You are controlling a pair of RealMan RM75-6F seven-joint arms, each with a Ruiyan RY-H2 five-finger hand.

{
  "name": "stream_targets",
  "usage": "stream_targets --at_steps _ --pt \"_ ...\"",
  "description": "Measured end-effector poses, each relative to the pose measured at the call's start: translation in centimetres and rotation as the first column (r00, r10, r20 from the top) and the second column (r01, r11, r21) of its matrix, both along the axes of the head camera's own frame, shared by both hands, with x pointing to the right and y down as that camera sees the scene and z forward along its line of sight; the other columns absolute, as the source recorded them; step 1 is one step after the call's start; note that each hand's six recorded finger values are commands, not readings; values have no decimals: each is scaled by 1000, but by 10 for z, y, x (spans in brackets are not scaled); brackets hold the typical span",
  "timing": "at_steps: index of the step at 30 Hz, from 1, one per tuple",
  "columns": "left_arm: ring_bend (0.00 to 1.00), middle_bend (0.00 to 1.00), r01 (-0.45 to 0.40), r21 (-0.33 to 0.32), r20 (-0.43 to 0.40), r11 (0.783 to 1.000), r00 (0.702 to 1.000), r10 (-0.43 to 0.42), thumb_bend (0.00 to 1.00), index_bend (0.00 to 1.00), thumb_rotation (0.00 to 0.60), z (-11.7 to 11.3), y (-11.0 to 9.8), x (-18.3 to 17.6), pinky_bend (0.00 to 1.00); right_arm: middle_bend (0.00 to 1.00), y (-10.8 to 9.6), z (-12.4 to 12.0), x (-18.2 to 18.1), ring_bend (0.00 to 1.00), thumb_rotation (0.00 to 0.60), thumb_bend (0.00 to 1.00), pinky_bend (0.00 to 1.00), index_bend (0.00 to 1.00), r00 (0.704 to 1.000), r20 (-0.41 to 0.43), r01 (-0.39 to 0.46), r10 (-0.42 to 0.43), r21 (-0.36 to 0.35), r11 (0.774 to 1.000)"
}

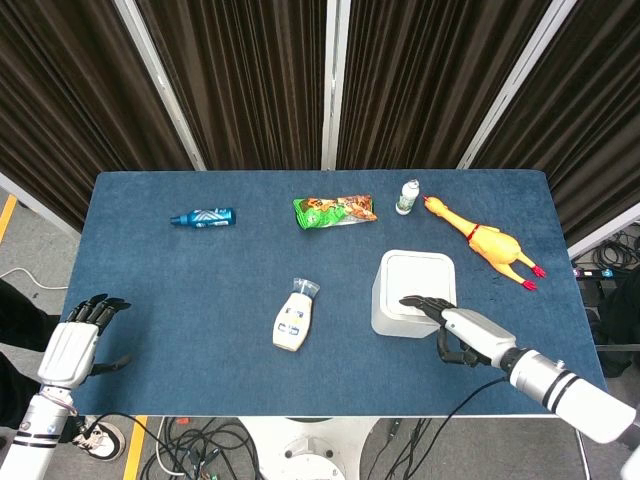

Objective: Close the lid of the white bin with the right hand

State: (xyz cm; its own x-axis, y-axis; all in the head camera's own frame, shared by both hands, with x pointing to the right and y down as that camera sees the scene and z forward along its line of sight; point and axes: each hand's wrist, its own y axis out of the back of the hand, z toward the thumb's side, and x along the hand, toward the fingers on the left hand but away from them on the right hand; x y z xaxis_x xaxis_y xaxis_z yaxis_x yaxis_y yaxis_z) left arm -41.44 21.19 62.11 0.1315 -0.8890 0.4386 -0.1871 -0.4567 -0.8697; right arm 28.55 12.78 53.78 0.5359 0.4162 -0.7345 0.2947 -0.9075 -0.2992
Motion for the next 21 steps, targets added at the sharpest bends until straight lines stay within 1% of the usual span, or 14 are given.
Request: stream_targets --at_steps 3,5,9,12,14,16,17,18,20,21 --pt "107 210 2 1 -1 1000 1000 -2 0 238 600 0 0 0 180 8 -3 -13 9 0 600 1000 0 0 1000 5 -7 7 88 996" --pt "107 210 3 3 -4 1000 1000 -3 0 238 600 -1 0 1 180 8 -1 -20 21 0 600 1000 0 0 1000 -10 -17 19 155 988" --pt "107 210 1 8 -6 1000 1000 -1 0 238 600 -4 -1 3 180 6 11 -25 57 0 600 1000 0 0 994 -86 -46 72 271 961" --pt "107 210 0 5 -2 1000 1000 0 0 238 600 -4 -1 2 180 21 25 -20 91 0 600 1000 0 0 977 -171 -60 130 364 929" --pt "107 210 0 2 1 1000 1000 0 0 238 600 -4 0 2 180 31 36 -11 112 0 600 994 0 0 960 -216 -70 180 434 898" --pt "107 210 2 2 -1 1000 1000 -2 0 238 600 -4 0 3 180 21 47 2 134 0 600 922 0 0 939 -254 -83 233 489 868" --pt "107 210 3 3 -2 1000 1000 -3 0 238 600 -4 0 3 180 11 53 9 143 0 600 803 0 0 928 -276 -81 251 507 858" --pt "107 210 3 3 -1 1000 1000 -3 0 238 600 -3 0 3 180 4 59 16 153 0 600 646 0 0 916 -301 -75 267 523 849" --pt "107 210 0 1 1 1000 1000 0 0 238 600 -1 1 4 180 0 72 31 172 0 600 223 0 0 883 -364 -45 295 561 826" --pt "107 210 -1 0 0 1000 1000 1 0 238 600 -1 1 5 180 0 78 38 179 0 600 104 0 0 868 -392 -27 306 578 816"
